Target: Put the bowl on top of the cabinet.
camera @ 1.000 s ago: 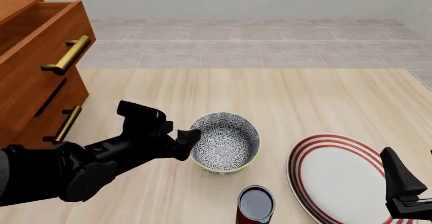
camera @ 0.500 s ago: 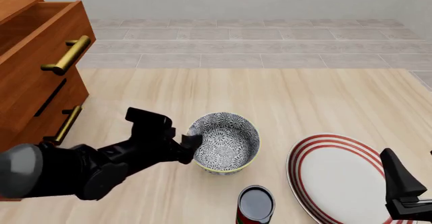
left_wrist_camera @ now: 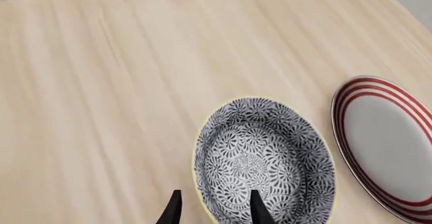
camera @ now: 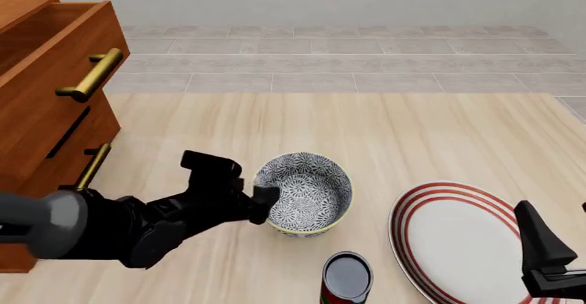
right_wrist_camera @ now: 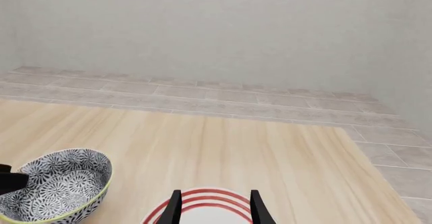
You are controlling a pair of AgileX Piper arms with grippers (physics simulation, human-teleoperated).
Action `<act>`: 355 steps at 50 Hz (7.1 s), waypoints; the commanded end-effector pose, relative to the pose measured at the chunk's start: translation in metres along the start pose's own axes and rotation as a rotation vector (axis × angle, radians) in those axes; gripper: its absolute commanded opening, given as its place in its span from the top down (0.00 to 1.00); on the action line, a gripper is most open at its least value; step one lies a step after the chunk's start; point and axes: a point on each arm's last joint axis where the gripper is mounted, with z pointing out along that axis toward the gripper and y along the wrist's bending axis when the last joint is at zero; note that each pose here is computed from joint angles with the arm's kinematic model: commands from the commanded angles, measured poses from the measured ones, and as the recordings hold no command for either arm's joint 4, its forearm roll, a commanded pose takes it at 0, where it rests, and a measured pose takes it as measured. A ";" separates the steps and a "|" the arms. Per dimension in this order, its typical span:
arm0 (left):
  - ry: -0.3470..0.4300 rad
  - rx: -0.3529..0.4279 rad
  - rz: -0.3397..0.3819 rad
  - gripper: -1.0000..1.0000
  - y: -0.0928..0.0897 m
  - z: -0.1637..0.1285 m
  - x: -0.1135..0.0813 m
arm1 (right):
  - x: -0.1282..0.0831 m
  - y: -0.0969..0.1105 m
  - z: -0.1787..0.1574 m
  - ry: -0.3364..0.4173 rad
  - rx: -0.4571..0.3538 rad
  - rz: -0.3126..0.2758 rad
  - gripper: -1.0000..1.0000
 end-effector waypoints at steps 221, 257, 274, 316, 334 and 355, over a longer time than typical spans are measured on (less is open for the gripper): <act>-0.330 -0.013 -0.085 1.00 -0.010 -0.120 -0.145 | 0.000 0.000 -0.001 -0.007 0.000 0.002 0.00; -0.405 -0.060 -0.091 1.00 -0.001 -0.147 -0.169 | 0.000 0.000 -0.001 -0.006 -0.005 0.001 0.00; -0.435 -0.086 -0.100 1.00 0.004 -0.157 -0.180 | -0.001 0.000 0.002 -0.005 -0.009 0.000 0.00; -0.506 -0.163 -0.114 1.00 0.019 -0.182 -0.202 | 0.001 0.001 -0.001 -0.001 -0.012 -0.001 0.00; -0.545 -0.218 -0.143 1.00 0.032 -0.192 -0.206 | 0.000 0.001 0.001 0.000 -0.012 -0.002 0.00; -0.590 -0.264 -0.174 1.00 0.042 -0.207 -0.212 | 0.000 0.001 0.000 0.001 -0.013 -0.003 0.00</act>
